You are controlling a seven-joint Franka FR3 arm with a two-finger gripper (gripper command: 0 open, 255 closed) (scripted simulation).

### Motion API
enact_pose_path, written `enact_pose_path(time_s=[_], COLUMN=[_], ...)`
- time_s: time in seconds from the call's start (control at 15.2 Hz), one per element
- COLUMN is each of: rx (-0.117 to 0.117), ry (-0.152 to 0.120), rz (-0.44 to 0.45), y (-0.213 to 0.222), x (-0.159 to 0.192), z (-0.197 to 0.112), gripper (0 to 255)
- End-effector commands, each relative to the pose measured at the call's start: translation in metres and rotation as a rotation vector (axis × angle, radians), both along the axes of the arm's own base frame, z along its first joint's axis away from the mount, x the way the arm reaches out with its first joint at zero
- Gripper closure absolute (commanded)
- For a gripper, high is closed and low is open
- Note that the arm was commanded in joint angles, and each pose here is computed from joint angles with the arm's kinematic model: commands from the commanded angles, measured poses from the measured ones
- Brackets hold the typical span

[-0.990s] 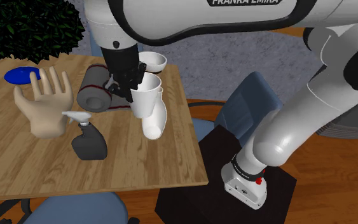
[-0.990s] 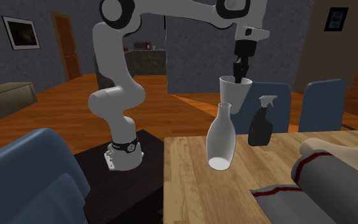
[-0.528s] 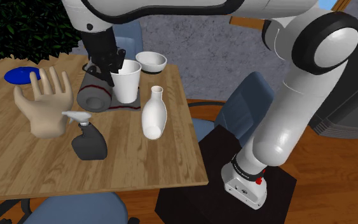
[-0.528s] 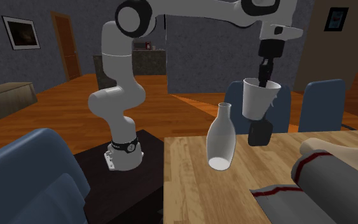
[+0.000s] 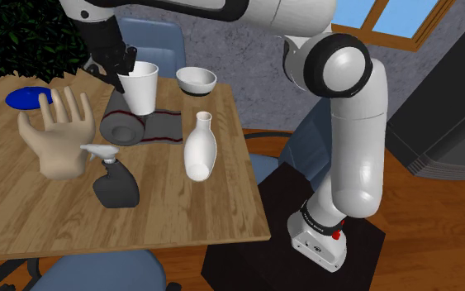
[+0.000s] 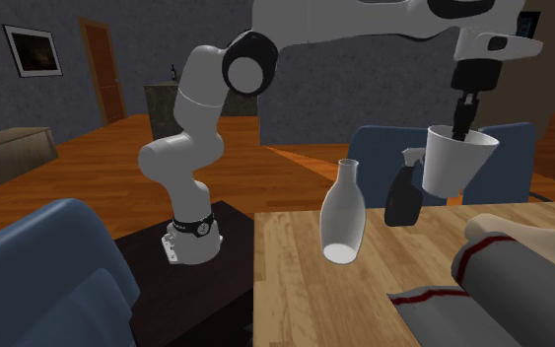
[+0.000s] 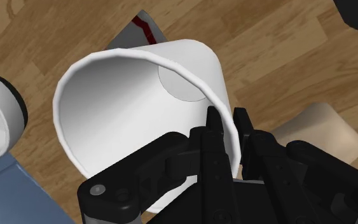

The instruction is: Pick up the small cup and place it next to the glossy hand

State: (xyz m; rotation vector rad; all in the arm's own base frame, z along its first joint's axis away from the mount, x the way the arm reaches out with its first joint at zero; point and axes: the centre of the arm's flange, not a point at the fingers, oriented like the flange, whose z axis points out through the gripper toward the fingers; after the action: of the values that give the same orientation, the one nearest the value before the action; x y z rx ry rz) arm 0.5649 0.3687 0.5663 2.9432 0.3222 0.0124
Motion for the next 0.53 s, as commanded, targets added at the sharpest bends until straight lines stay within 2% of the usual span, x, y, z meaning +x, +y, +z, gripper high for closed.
enact_pose_path(time_s=[0.0,0.46], rx=[-0.002,-0.002], ry=[0.0,0.0], rz=[-0.003,-0.003], y=[-0.001,-0.001], x=[0.016,0.016], z=[-0.007,-0.044], gripper=[255,255])
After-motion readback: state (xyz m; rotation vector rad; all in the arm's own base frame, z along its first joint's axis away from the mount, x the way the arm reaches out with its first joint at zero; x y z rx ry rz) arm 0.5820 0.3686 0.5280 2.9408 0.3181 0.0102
